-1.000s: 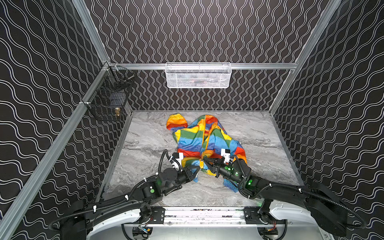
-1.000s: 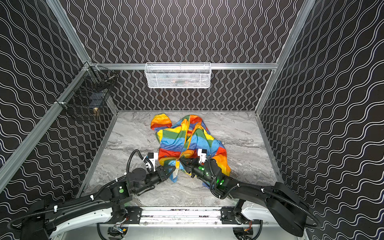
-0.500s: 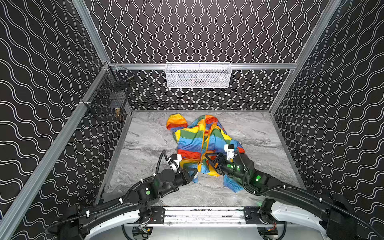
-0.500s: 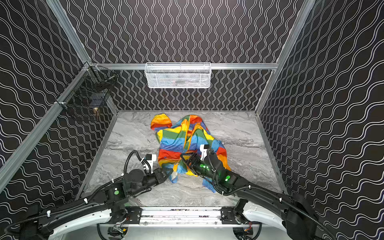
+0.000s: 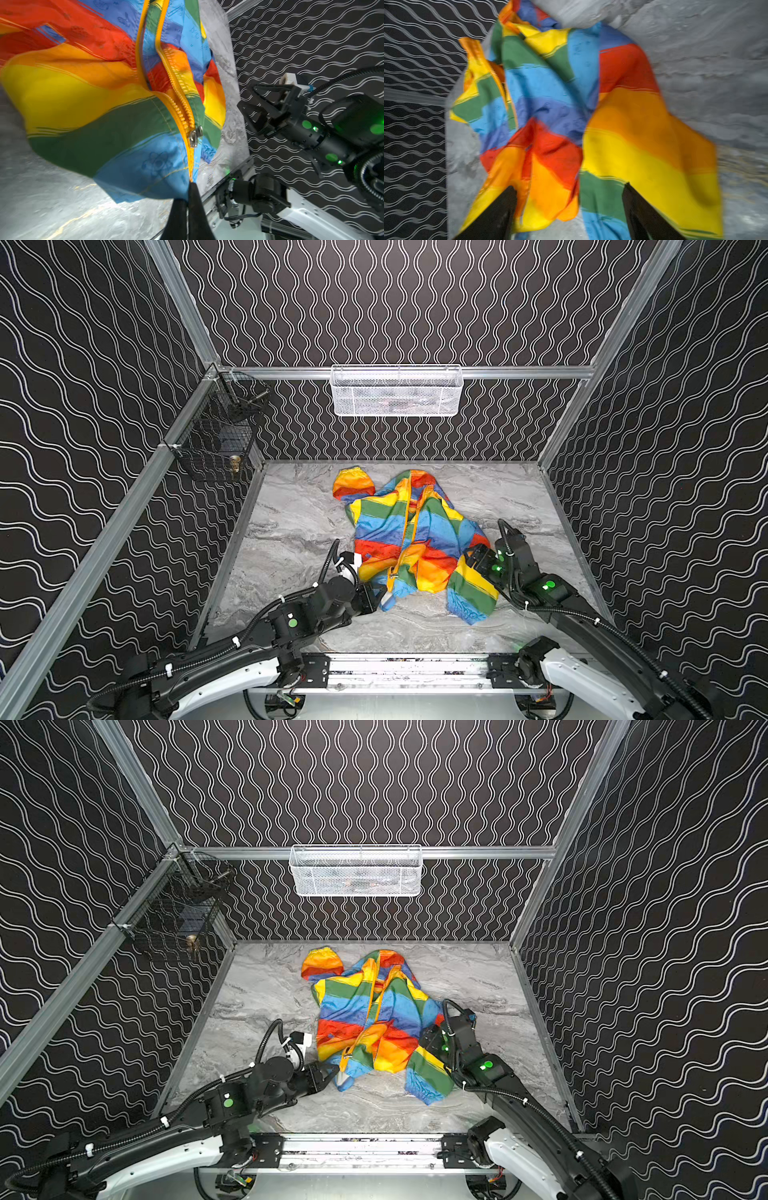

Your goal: Zip up the jacket

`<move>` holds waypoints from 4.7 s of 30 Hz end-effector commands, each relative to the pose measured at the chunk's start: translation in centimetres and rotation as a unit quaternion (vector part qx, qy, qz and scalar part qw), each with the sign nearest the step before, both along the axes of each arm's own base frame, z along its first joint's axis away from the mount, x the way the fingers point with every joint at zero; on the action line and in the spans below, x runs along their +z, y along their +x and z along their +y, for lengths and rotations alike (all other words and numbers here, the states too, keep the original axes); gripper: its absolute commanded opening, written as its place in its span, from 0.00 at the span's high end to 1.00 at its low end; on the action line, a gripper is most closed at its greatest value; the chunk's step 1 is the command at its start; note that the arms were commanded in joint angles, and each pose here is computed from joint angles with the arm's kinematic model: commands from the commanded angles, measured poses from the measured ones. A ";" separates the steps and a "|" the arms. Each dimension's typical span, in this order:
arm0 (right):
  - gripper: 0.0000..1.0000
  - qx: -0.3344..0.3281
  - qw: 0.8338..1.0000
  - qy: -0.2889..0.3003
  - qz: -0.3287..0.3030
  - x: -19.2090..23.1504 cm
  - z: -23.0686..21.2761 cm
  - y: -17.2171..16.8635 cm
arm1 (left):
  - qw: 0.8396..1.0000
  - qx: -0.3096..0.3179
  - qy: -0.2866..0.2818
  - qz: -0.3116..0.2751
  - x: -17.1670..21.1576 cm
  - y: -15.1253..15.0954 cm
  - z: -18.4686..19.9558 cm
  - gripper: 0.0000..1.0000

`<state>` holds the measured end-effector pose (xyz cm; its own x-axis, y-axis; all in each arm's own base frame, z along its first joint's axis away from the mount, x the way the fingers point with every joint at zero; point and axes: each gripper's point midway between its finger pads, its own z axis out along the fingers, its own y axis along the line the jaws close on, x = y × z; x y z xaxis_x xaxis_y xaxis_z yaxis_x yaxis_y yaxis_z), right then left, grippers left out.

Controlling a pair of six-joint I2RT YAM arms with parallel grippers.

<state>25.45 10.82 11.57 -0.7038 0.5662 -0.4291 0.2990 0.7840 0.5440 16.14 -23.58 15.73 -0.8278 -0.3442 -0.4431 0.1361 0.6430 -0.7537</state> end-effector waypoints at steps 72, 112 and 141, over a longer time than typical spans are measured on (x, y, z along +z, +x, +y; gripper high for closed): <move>0.33 0.096 0.991 0.088 -0.006 0.5 8.7 17.9 | 0.991 0.056 0.125 0.014 1.0 7.2 9.7 1.00; 1.00 -0.032 0.997 0.057 0.031 -2.1 -8.8 18.7 | 0.987 0.018 0.159 0.031 -0.6 6.2 9.9 1.00; 0.47 -0.117 0.992 0.010 -0.036 4.7 -15.2 15.3 | 0.987 -0.018 0.148 0.056 -2.1 5.8 8.8 1.00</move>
